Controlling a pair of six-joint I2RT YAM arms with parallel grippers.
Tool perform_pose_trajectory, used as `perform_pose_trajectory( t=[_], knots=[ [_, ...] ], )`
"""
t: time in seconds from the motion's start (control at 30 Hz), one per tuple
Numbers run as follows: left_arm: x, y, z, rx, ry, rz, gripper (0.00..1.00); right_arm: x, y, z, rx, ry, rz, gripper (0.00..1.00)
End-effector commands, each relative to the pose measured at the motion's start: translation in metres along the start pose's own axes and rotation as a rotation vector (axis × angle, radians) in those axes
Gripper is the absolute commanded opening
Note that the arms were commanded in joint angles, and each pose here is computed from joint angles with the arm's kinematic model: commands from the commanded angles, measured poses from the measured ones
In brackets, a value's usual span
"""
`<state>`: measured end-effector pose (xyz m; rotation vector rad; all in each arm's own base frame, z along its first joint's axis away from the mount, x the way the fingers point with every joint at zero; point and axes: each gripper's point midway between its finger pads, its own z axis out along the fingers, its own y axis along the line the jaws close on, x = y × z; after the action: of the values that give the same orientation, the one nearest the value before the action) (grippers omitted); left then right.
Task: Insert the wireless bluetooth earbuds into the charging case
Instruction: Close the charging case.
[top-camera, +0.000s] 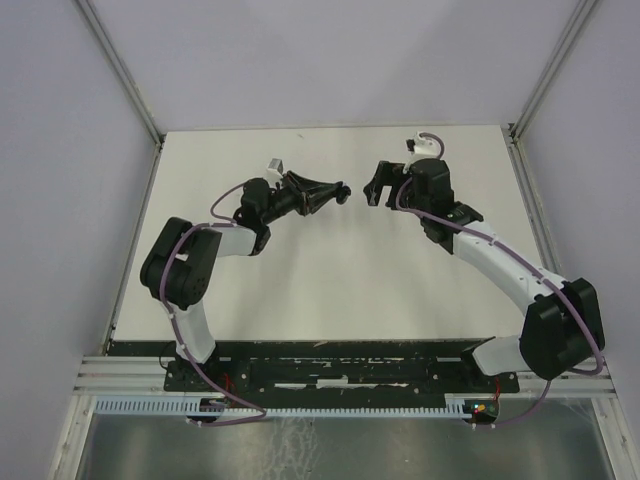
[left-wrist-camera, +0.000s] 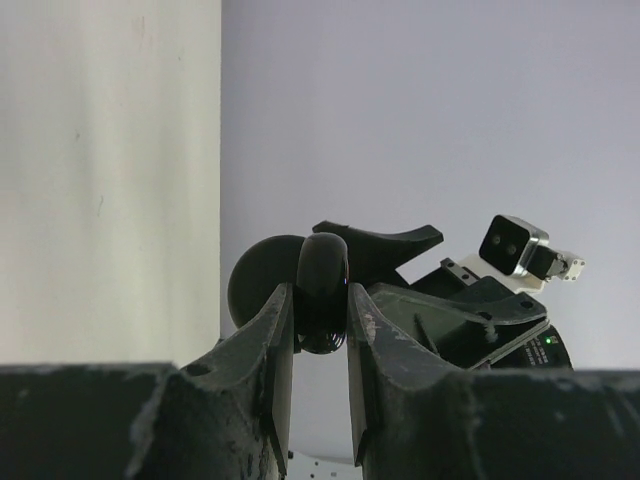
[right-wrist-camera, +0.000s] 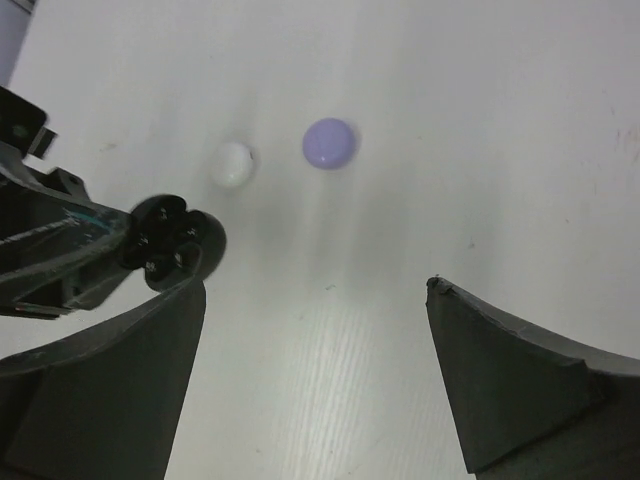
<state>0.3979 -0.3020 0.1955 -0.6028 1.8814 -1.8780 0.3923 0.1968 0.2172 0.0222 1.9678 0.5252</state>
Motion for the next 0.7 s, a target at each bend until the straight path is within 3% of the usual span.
perform_pose_trajectory(
  t=[0.0,0.23,0.67],
  knots=[
    [-0.014,-0.04,0.0,0.057,-0.109,0.128,0.03,0.035,-0.023,0.0,0.119,0.207,-0.084,0.99],
    [-0.018,-0.038,-0.001,0.037,-0.147,0.141,0.03,0.058,-0.007,0.016,0.097,0.352,-0.176,1.0],
    [-0.006,-0.021,-0.003,0.004,-0.118,0.133,0.03,0.056,0.008,0.035,0.086,0.367,-0.205,1.0]
  ],
)
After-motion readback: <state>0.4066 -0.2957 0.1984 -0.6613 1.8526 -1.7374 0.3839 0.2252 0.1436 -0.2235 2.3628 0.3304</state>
